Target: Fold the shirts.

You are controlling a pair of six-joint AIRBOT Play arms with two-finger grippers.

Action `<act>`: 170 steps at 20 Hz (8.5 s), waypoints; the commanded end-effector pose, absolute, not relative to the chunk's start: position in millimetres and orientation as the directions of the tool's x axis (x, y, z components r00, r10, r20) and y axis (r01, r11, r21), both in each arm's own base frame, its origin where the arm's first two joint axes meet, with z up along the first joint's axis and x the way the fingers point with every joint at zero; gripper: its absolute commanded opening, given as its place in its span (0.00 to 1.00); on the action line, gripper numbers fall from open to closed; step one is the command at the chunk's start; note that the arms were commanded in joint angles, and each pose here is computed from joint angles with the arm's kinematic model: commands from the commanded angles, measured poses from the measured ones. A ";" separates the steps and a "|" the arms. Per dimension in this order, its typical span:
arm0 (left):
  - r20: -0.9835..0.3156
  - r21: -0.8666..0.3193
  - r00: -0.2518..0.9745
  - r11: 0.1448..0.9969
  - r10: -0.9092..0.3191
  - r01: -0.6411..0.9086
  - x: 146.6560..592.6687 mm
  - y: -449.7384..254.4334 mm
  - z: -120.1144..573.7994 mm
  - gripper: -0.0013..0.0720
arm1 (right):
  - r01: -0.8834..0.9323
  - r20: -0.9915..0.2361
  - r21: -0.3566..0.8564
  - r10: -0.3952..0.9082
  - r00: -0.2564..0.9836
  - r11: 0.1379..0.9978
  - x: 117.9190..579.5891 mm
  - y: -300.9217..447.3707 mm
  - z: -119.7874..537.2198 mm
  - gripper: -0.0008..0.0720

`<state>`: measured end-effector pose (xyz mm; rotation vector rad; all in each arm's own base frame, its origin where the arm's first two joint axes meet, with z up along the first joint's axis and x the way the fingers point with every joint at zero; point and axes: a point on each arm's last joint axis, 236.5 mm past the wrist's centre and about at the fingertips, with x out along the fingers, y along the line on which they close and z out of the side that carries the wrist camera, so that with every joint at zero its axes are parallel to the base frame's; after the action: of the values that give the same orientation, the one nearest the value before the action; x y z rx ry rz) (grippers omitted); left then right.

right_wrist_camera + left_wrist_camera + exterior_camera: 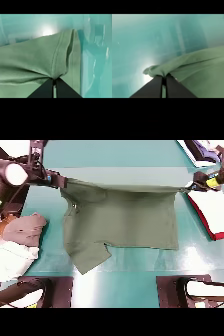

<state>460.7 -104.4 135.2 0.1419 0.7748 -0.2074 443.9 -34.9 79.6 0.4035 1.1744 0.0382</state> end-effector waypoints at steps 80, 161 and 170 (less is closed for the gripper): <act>-0.934 -0.353 0.053 0.935 -0.353 0.021 172.2 -170.1 -49.7 0.05 | 0.200 -0.952 0.229 0.262 -0.160 0.953 213.0 -6.3 -75.4 0.51; -0.818 -0.084 0.564 0.993 -0.113 0.077 423.2 -119.8 30.7 0.05 | 0.205 -0.713 0.700 0.683 0.157 0.684 396.7 -9.3 -62.0 0.88; -0.820 -0.278 0.498 0.957 -0.283 0.086 408.6 -160.5 28.8 0.05 | 0.085 -0.738 0.672 0.659 0.145 0.735 412.0 23.5 -77.0 0.46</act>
<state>415.0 -147.1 28.9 -0.1458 0.9990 -0.1934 404.1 8.1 -74.0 0.7274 1.4076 0.4277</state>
